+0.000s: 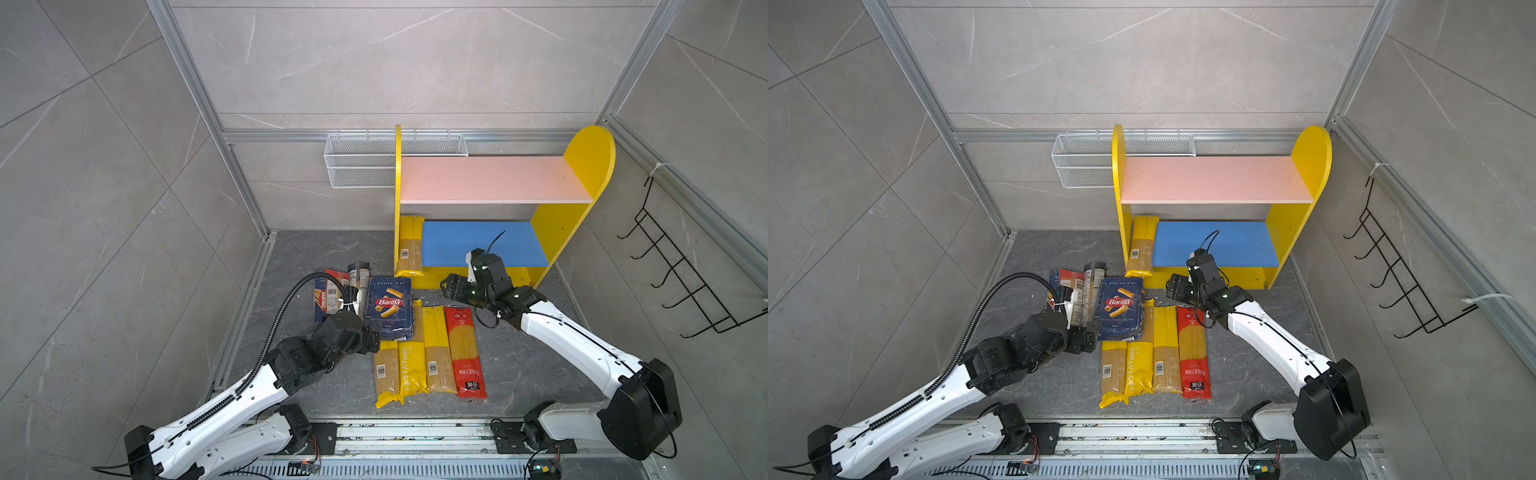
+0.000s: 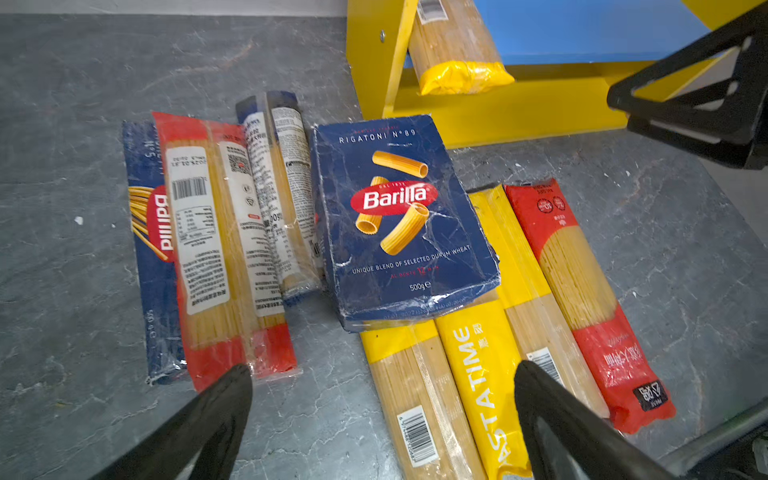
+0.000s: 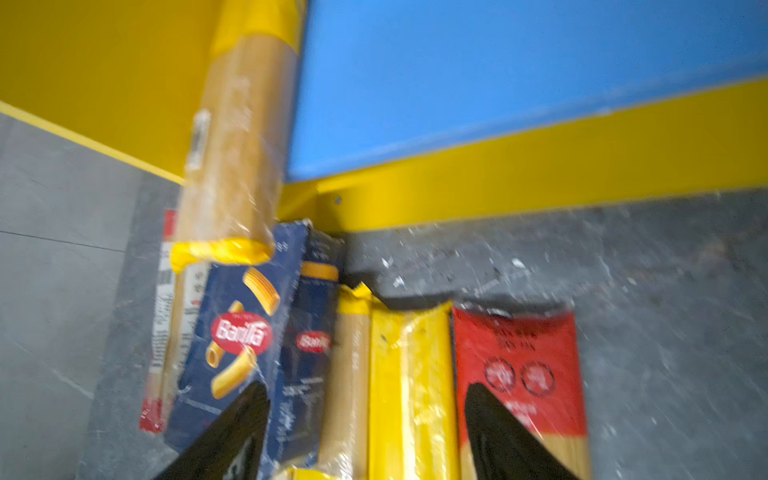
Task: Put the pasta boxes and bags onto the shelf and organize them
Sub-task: 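Open the right gripper and draw it back toward the pasta pile, then grasp the red-and-clear spaghetti bag with the right gripper and lift it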
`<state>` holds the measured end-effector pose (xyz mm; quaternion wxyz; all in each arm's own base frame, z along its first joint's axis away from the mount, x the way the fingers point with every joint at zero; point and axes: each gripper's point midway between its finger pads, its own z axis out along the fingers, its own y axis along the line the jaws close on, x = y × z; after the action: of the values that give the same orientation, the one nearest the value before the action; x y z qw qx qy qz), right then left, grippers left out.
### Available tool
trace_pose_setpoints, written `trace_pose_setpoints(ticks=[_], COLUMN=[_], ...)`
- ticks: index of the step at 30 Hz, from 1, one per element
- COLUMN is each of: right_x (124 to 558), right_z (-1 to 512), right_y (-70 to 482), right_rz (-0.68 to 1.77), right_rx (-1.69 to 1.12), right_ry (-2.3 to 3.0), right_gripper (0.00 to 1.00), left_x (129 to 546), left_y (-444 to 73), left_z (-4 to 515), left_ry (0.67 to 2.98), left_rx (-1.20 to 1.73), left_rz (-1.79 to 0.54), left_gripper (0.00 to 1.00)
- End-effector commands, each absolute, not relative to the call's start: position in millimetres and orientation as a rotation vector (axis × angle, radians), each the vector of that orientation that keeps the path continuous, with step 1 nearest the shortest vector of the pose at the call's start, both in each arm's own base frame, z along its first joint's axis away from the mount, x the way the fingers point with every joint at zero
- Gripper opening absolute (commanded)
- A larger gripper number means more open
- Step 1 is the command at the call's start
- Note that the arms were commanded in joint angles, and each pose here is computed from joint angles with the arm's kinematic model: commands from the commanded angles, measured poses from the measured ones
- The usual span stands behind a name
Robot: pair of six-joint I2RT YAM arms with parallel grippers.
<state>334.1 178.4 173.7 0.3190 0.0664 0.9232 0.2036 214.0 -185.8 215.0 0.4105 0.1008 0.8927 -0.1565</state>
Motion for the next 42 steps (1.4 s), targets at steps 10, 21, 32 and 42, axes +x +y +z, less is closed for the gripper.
trace_pose_setpoints(ticks=[10,21,32,42], right_x=[256,214,197,189], right_z=[102,56,38,14], right_y=[144,122,123,134], right_rz=[0.5,0.378,0.25,0.174], right_rx=[0.356,0.502,0.451,0.398], right_ry=[2.646,2.773,2.839,2.899], right_gripper=[0.84,0.9,0.9,0.9], left_x=[198,185,185,183], left_y=[-237,-266,-278,-269], left_z=[204,200,196,194], left_ry=[2.277,2.284,2.29,2.281], left_rx=[0.258,0.347,0.39,0.394], left_rz=[-0.655,-0.657,-0.646,-0.633], left_gripper=[1.0,1.0,1.0,1.0])
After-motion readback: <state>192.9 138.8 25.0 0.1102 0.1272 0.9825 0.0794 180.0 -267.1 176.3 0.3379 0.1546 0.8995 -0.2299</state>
